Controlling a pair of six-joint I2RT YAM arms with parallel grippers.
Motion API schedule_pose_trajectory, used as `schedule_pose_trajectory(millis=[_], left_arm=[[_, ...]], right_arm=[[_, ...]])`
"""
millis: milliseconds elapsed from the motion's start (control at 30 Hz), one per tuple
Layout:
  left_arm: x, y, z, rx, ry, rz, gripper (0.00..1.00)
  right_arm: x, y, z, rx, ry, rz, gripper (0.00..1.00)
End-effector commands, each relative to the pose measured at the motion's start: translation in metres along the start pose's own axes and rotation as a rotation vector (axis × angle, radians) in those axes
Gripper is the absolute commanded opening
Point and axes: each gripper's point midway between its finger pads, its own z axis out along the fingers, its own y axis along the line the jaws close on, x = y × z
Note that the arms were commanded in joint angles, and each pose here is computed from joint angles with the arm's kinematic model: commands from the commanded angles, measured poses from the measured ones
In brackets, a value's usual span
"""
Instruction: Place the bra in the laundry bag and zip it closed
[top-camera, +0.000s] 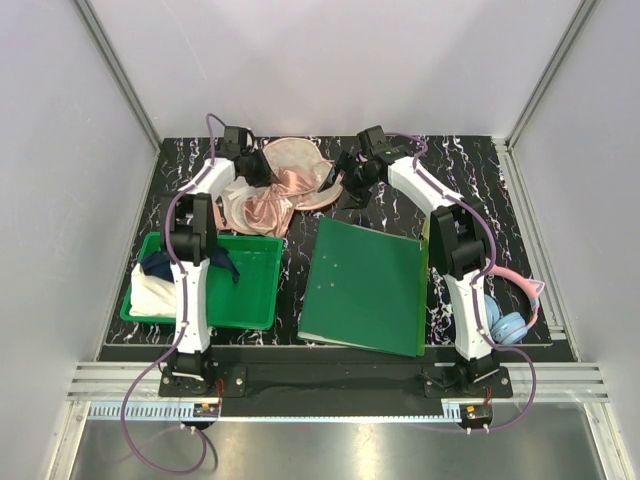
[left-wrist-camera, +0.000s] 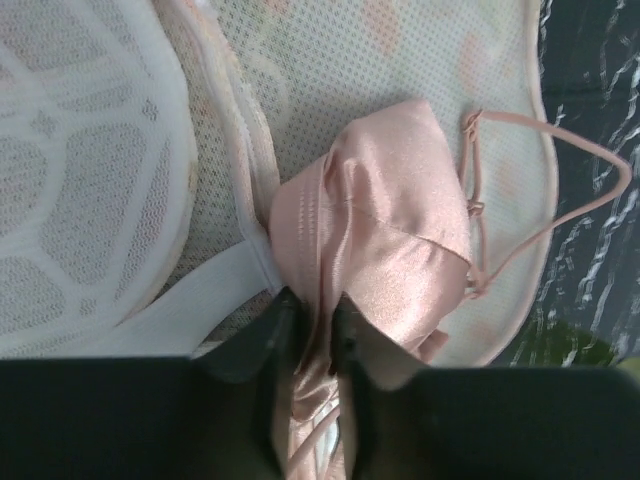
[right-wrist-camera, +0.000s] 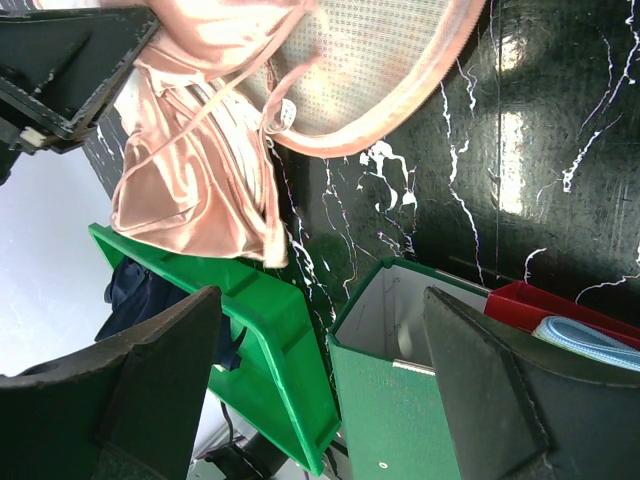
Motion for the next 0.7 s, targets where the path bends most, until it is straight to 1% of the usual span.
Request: schedule_pose_trajectory(millis=[0,133,167,200,233,267,300,333,367,400,433,467,500,533,600,667], left_arm=[[-0.043,-0.040,-0.028,0.124,-0.115,0.007,0.13],[-0.055,-0.055,-0.056,0.187,-0.161,-0.004,0.00],[-0.056,-0.058,-0.061,0.204,-0.164,-0.025,0.00],[-0.065,-0.067,-0.075,0.248,-0.188,-0.028,0.00],[-0.066,-0.071,-0.080,0.272,-0.193,-0.041,0.00],[-0.062,-0.070,-0.082,0.287,-0.182,-0.083,0.00],[-0.070,-0.077,-0.093,0.325,-0.211,-0.083,0.00],[-0.065,-0.072,-0.093,0.324,-0.207,-0.106,0.00],[-0.068,-0.072,-0.096,0.324,-0.223,-0.148,0.00],[-0.079,-0.075,-0.107,0.343,-0.277,-0.156,0.00],[-0.081,-0.071,-0.108,0.341,-0.296,-0.188,0.00],[-0.074,-0.059,-0.101,0.313,-0.295,-0.279,0.00],[-0.088,-0.061,-0.109,0.344,-0.361,-0.295,0.00],[-0.091,-0.059,-0.108,0.358,-0.372,-0.363,0.00],[-0.098,-0.060,-0.107,0.391,-0.399,-0.394,0.00],[-0.095,-0.063,-0.094,0.408,-0.348,-0.409,0.00]], right_arm=[[0.001,0.029,-0.014,-0.073,-0.013,-0.040,0.89],[0.001,0.032,-0.014,-0.080,-0.014,-0.046,0.88],[-0.001,0.035,-0.015,-0.087,-0.018,-0.052,0.88],[-0.003,0.036,-0.012,-0.094,-0.020,-0.056,0.88],[-0.003,0.040,-0.012,-0.106,-0.015,-0.064,0.89],[-0.006,0.049,-0.015,-0.126,-0.024,-0.085,0.88],[-0.006,0.050,-0.011,-0.131,-0.020,-0.095,0.89],[-0.007,0.055,-0.011,-0.147,-0.020,-0.116,0.89],[-0.008,0.063,-0.009,-0.165,-0.023,-0.136,0.90],[-0.008,0.066,-0.007,-0.174,-0.020,-0.142,0.90],[-0.006,0.069,-0.005,-0.188,-0.008,-0.148,0.91],[-0.005,0.075,-0.002,-0.201,-0.003,-0.157,0.92],[-0.004,0.078,0.000,-0.212,0.003,-0.164,0.92],[-0.004,0.087,-0.001,-0.236,0.005,-0.181,0.92],[0.002,0.089,0.009,-0.241,0.022,-0.191,0.93],[0.003,0.092,0.014,-0.257,0.031,-0.208,0.93]])
